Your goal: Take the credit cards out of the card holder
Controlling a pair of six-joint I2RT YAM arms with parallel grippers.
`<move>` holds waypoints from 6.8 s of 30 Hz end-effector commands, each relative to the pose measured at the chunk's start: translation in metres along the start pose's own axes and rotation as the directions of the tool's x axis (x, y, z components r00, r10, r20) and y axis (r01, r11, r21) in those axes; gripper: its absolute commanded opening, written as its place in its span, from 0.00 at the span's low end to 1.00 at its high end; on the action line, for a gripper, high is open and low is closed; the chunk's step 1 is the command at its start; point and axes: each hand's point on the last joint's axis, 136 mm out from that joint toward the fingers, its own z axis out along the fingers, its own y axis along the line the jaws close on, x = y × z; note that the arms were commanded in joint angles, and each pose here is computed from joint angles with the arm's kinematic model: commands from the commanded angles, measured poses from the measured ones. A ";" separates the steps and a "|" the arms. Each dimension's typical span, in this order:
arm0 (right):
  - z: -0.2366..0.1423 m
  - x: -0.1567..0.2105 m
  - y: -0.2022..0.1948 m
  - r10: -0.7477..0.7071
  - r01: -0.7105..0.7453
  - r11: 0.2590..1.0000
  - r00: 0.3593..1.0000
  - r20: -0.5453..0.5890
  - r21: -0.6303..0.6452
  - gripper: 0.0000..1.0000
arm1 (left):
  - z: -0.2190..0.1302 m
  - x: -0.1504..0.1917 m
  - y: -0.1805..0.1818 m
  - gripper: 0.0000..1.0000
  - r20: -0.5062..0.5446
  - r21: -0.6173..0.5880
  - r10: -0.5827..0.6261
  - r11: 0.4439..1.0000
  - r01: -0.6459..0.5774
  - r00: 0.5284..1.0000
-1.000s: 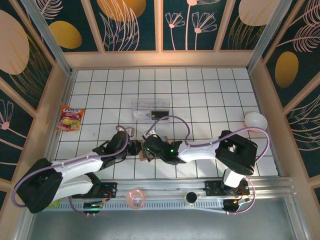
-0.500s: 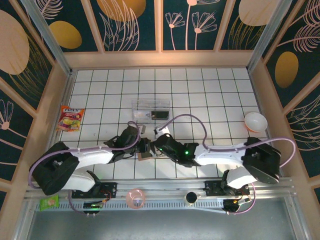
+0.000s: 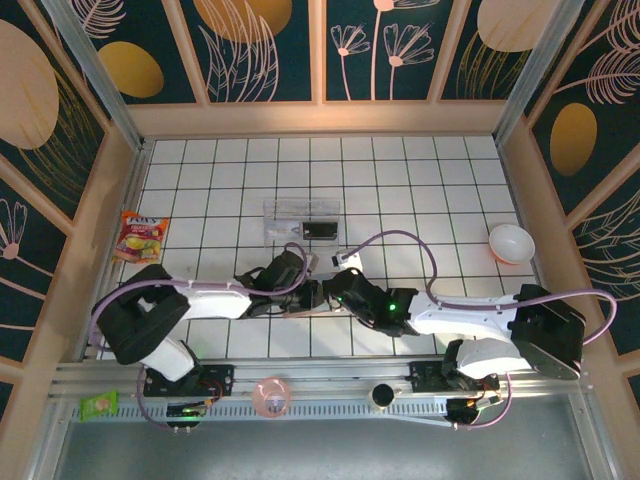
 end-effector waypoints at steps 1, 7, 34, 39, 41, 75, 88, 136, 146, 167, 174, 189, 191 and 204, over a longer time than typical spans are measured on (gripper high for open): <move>0.009 0.010 0.006 0.005 -0.009 0.998 0.997 -0.071 -0.062 0.16 | -0.025 -0.010 0.006 0.17 0.091 -0.022 -0.018 1.000 0.021 0.996; 0.033 0.027 0.031 -0.043 0.005 0.984 0.976 -0.213 -0.178 0.10 | -0.056 -0.010 0.040 0.21 0.181 -0.076 -0.072 0.993 0.086 0.981; 0.032 0.018 0.058 0.037 -0.149 0.937 0.942 -0.333 -0.316 0.24 | -0.046 0.009 0.092 0.13 0.148 -0.205 -0.077 0.973 0.106 0.986; 0.049 0.024 0.064 0.101 -0.261 0.901 0.903 -0.418 -0.345 0.24 | -0.045 0.010 0.091 0.12 0.148 -0.195 -0.082 0.975 0.110 0.986; 0.055 0.029 0.056 0.146 -0.316 0.889 0.881 -0.449 -0.330 0.24 | -0.044 0.012 0.091 0.12 0.142 -0.193 -0.082 0.975 0.109 0.986; 0.079 0.063 0.018 0.264 -0.381 0.916 0.813 -0.519 -0.130 0.18 | -0.035 0.018 0.089 0.04 0.108 -0.162 -0.087 0.981 0.103 0.990; 0.059 0.054 0.001 0.309 -0.372 0.926 0.845 -0.436 -0.064 0.00 | -0.036 0.016 0.090 0.02 0.115 -0.168 -0.077 0.981 0.096 0.990; 0.033 0.038 -0.006 0.179 -0.183 0.983 0.889 -0.421 0.032 0.00 | -0.010 -0.013 0.032 0.02 0.068 -0.060 0.053 0.997 -0.049 0.996; 0.038 0.039 0.001 0.166 -0.182 0.983 0.890 -0.424 0.001 0.00 | 0.000 0.000 0.043 0.00 0.020 -0.074 0.026 0.997 -0.025 0.999; 0.047 0.036 -0.003 0.185 -0.214 0.976 0.895 -0.406 -0.028 0.10 | 0.003 0.005 0.042 0.00 -0.002 -0.061 0.022 0.998 -0.022 1.000; 0.023 0.010 0.008 0.078 -0.130 0.981 0.942 -0.326 -0.142 0.00 | 0.002 0.001 0.039 0.00 0.006 -0.056 0.037 0.998 -0.037 0.999; -0.039 -0.141 0.031 -0.442 0.459 0.875 0.887 0.138 -0.152 0.00 | -0.045 -0.037 0.008 0.49 0.159 -0.028 0.062 0.998 -0.059 0.985; -0.036 -0.147 0.034 -0.521 0.538 0.823 0.842 0.137 -0.179 0.00 | -0.056 -0.040 0.013 0.64 0.192 -0.042 0.044 0.998 -0.037 0.980; -0.005 -0.157 0.033 -0.889 0.835 0.438 0.457 -0.023 -0.335 0.00 | -0.084 -0.032 0.052 0.99 0.239 -0.167 -0.031 0.983 0.072 0.971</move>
